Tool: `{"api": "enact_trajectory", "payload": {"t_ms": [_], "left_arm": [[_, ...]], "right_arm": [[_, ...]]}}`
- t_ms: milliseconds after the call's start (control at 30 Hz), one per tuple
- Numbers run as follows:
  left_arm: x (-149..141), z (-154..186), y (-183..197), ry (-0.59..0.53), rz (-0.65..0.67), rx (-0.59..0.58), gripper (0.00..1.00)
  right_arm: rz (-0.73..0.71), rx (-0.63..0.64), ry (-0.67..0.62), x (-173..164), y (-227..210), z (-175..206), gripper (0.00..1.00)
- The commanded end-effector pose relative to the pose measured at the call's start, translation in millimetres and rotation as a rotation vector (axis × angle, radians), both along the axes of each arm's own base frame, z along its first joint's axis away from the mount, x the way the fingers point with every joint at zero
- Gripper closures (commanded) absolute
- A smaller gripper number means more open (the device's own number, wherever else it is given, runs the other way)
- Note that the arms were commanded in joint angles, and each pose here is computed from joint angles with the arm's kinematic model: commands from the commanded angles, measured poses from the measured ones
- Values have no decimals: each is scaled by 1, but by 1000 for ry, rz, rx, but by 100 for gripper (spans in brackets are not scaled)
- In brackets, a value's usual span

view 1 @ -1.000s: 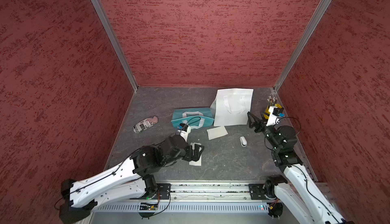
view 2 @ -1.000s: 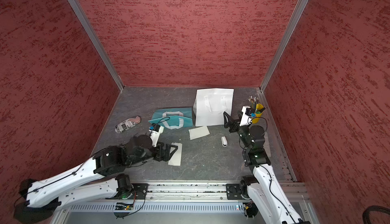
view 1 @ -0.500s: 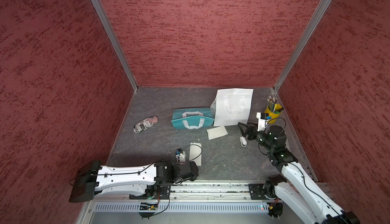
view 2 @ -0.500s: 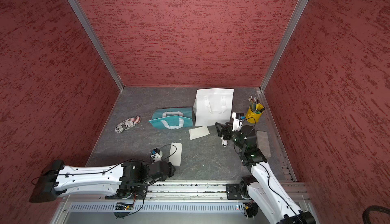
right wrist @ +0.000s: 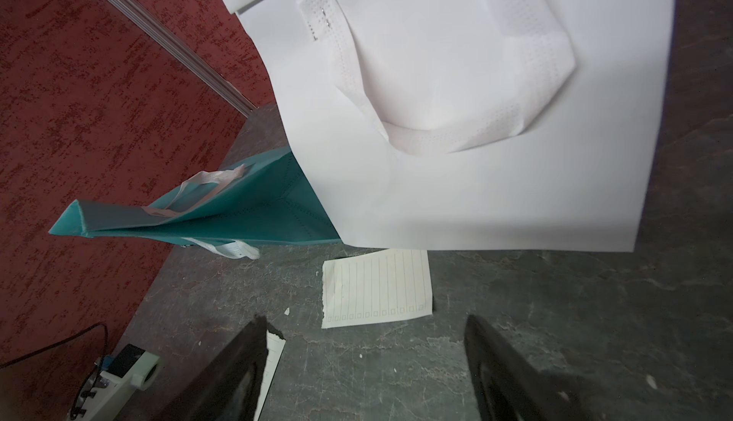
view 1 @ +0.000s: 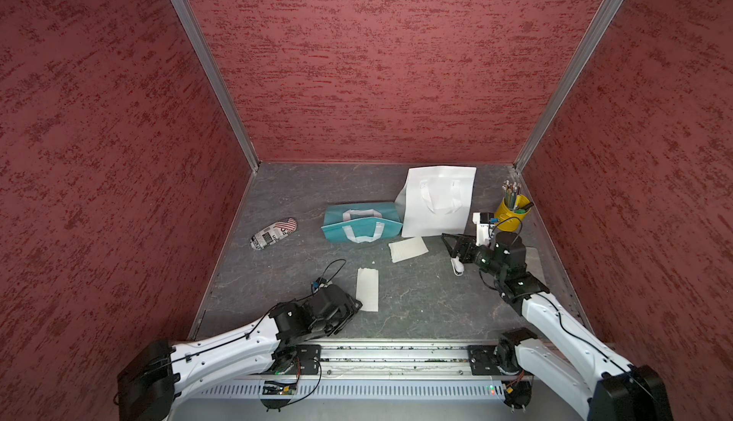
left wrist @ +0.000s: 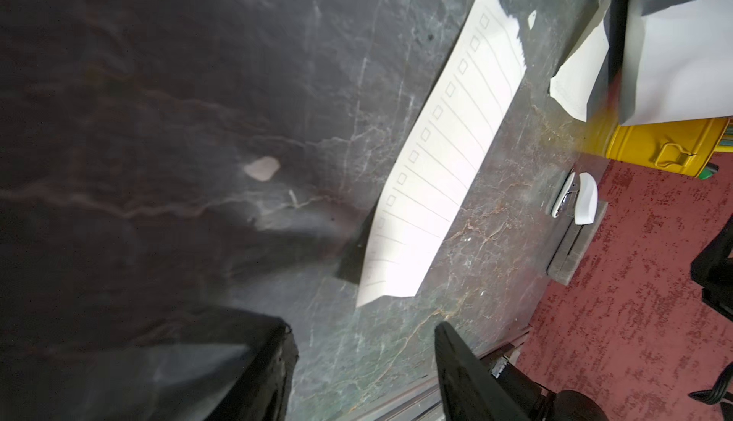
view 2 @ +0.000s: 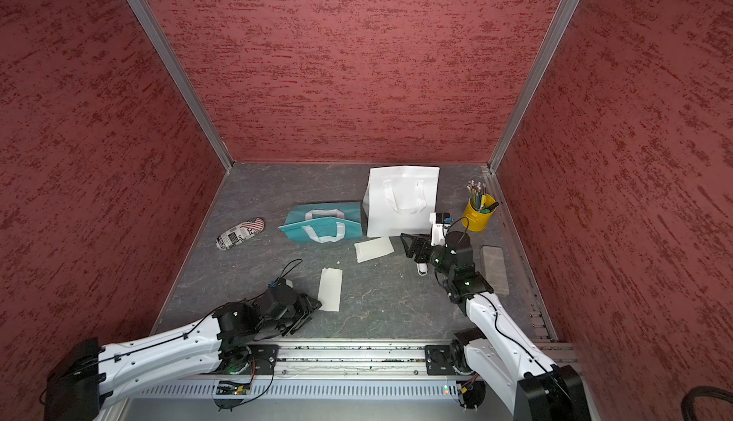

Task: Staple the receipts to the bags
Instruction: Pick up the receipt from the center of the board.

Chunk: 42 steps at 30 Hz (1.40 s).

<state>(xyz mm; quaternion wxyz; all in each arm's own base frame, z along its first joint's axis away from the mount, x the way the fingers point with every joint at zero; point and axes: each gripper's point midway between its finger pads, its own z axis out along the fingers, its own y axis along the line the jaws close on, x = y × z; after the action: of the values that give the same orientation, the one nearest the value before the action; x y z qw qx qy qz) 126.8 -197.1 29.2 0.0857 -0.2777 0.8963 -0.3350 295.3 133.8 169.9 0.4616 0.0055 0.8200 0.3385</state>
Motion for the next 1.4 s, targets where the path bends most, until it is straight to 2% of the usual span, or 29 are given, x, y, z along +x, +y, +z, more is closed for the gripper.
{"api": "enact_trajectory", "payload": {"t_ms": [0,100,333,600,833,967,1133,1367], "left_arm": [[3,0,-20,7,-70,-55,43],[5,-5,-31,32,-100,-66,46],[8,-12,-28,63,-117,-12,63],[34,8,-22,-25,-84,-17,100],[49,43,-46,-103,-227,-79,100],[48,73,-70,-163,-359,-153,100],[44,106,-91,-254,-472,-258,100],[40,143,-111,-357,-556,-347,100]], "right_arm": [[2,-3,-35,3,2,6,20],[3,-18,-22,4,1,1,20],[5,-29,0,3,1,-9,20],[36,1,-11,1,7,-14,20],[191,91,-34,-10,32,-11,19],[320,183,5,-24,51,-11,10],[361,206,62,-33,61,-21,2],[412,339,199,-53,74,-37,1]]}}
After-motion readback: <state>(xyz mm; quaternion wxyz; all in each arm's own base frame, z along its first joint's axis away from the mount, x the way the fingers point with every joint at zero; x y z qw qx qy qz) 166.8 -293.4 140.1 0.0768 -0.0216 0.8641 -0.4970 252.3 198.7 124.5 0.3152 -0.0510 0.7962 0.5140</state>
